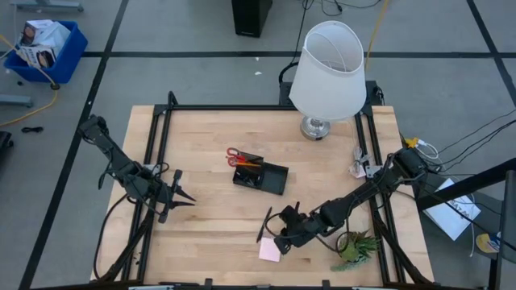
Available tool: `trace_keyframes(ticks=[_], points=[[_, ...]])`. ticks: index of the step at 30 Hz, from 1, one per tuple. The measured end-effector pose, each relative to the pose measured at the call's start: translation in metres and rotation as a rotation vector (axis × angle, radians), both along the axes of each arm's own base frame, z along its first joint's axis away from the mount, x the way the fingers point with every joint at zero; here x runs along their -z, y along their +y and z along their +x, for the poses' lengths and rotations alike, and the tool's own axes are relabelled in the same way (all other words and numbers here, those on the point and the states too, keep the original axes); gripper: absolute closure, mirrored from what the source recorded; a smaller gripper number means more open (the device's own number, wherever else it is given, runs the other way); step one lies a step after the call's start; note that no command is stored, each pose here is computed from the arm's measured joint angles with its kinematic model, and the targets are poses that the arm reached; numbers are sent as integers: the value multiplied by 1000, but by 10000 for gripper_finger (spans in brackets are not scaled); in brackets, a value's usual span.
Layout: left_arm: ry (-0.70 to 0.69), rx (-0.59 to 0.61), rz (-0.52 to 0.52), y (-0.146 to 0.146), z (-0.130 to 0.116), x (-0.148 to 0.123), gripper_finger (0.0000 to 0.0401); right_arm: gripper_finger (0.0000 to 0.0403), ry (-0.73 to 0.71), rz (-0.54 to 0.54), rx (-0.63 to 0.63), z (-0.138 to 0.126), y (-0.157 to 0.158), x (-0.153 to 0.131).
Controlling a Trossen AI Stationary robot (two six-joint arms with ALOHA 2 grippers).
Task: Pick and place office supplies into organizer
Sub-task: Put the yellow eraser into the black desk organizer
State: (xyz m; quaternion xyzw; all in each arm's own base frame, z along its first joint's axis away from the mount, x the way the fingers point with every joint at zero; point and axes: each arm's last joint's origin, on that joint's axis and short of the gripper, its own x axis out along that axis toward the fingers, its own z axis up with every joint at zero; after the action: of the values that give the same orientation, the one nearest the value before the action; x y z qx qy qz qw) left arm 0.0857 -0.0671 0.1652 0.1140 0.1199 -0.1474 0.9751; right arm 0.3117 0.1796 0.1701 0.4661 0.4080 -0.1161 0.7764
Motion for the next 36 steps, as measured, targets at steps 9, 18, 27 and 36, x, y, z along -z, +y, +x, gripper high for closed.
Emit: trace_keyframes(ticks=[9,18,27,36], points=[[0,0,0,0,0,0,339,328,308,-224,96,-11,-9,-27],[0,0,0,0,0,0,339,197,341,-211,123,6,-19,-12],[0,0,0,0,0,0,339,189,485,-236,174,-3,-30,-6],[0,0,0,0,0,0,339,202,506,-243,131,5,-28,13]])
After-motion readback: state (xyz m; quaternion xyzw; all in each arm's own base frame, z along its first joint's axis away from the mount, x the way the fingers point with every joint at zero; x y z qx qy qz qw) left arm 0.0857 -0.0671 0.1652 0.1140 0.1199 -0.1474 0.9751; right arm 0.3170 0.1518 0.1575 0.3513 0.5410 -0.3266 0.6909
